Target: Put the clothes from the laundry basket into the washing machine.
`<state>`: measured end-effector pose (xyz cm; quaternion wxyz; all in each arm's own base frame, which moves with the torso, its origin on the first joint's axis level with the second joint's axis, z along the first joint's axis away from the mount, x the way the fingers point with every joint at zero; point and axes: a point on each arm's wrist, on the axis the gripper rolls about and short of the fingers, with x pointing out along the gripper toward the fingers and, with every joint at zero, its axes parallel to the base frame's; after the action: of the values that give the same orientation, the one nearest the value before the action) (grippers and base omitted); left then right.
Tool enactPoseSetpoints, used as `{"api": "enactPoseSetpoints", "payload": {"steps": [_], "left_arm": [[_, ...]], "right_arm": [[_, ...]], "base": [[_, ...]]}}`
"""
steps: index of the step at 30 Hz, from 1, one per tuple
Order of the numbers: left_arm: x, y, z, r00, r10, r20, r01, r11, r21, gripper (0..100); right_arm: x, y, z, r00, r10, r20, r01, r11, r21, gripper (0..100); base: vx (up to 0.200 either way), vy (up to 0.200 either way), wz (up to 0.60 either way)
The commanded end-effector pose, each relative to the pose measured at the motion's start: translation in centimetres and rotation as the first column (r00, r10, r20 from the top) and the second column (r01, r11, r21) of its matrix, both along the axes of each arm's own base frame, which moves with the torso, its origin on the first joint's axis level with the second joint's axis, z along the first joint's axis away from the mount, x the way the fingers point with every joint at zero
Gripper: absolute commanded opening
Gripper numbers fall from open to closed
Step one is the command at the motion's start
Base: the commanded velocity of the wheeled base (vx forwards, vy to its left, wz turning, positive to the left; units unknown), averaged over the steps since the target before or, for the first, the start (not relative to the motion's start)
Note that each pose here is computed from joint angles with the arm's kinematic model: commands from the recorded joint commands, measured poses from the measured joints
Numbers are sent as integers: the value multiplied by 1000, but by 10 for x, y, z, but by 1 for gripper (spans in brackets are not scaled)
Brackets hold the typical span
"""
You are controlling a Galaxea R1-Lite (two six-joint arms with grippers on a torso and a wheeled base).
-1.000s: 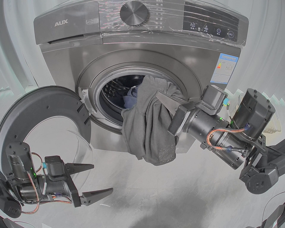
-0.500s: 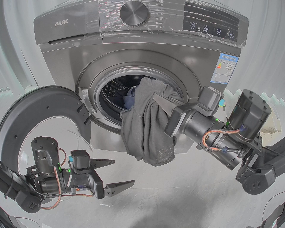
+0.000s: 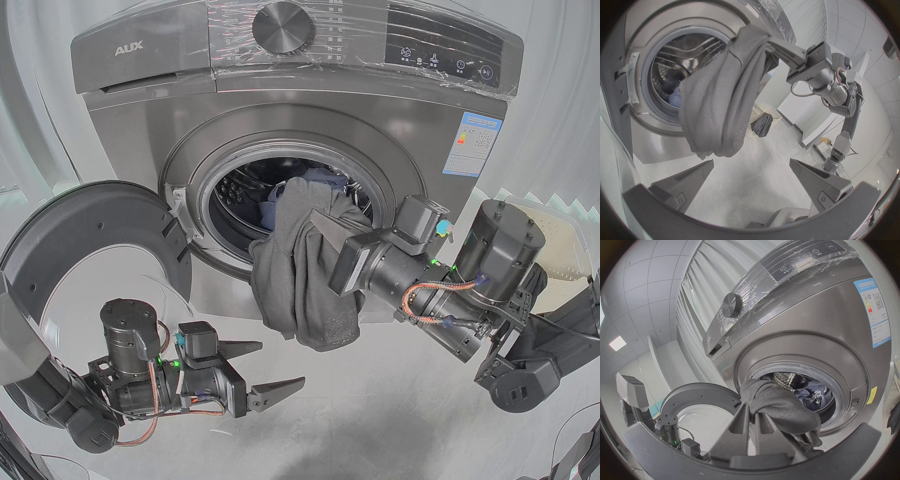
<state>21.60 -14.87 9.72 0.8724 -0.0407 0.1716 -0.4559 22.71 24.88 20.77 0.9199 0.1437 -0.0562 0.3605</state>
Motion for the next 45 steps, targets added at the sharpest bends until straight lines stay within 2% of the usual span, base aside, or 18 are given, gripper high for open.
{"api": "enactPoseSetpoints", "payload": {"steps": [1,12,20,34,41,45], "left_arm": [[3,-5,-11,999,-9,-32,10,1000,19,100],[17,-19,-34,998,-21,-56,22,999,27,100],[33,-27,-50,999,22,-38,-21,999,29,100],[56,-39,-56,998,57,-18,-57,998,1,100],[71,-49,-67,998,67,-11,-67,998,1,100],[81,-55,-68,997,77,28,-76,997,-25,100]], "right_arm": [[1,2,-3,1000,3,-3,-3,1000,-5,0],[0,3,-2,1000,6,0,-6,1000,-2,0],[-1,2,-1,1000,6,0,-6,1000,-2,0],[-4,4,0,1000,15,2,-15,1000,0,0],[-4,3,0,1000,15,3,-15,1000,-1,0],[-7,5,0,1000,23,2,-23,1000,0,0]], "base": [[0,0,0],[0,0,0],[0,0,0],[0,0,0],[0,0,0],[0,0,0]]}}
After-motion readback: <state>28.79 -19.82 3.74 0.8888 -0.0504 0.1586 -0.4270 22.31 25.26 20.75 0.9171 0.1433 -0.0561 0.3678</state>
